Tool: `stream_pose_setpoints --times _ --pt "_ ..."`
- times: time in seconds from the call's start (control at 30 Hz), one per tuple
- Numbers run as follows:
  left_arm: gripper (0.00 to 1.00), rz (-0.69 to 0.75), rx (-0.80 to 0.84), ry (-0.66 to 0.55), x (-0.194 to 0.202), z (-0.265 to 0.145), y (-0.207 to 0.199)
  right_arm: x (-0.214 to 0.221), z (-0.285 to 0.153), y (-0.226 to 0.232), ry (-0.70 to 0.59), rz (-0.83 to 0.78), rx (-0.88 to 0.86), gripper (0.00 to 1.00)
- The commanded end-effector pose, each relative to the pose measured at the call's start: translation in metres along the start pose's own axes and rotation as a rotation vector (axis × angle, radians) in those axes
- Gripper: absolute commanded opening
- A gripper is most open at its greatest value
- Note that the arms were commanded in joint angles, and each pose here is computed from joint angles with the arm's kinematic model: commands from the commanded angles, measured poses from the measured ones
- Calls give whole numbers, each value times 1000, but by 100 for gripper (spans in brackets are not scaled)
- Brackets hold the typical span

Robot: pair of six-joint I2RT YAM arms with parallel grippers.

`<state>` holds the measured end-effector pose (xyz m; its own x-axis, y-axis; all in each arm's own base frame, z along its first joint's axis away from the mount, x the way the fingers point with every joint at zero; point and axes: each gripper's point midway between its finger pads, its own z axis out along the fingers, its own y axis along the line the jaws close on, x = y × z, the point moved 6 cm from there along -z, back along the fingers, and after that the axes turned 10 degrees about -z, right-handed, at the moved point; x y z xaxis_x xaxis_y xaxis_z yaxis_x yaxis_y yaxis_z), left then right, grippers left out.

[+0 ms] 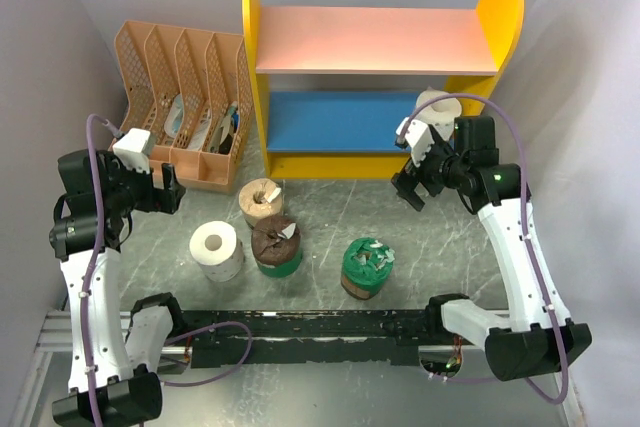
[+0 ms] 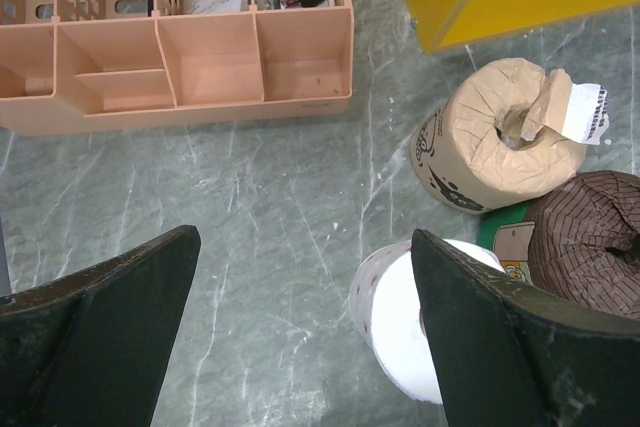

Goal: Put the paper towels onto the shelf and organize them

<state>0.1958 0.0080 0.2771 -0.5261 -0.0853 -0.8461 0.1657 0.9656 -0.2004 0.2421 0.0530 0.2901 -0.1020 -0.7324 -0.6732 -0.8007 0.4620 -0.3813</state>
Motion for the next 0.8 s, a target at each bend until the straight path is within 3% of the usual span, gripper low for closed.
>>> stream_pose_setpoints --times 0.0,0.23,0.4,0.57,0.77 --pt "99 -14 -40 -24 -3 0 8 -14 -6 11 16 -58 -55 100" --pt "98 -28 -59 -22 -4 0 13 -79 -5 11 -230 -99 -152 100" --pt "98 -33 -70 -23 -4 0 15 -124 39 44 -233 -246 -141 100" --pt "98 -37 -86 -33 -4 -3 17 -161 69 45 -263 -250 -144 100" --pt "99 -21 -34 -27 -4 -3 12 -210 66 110 -438 -407 -434 100"
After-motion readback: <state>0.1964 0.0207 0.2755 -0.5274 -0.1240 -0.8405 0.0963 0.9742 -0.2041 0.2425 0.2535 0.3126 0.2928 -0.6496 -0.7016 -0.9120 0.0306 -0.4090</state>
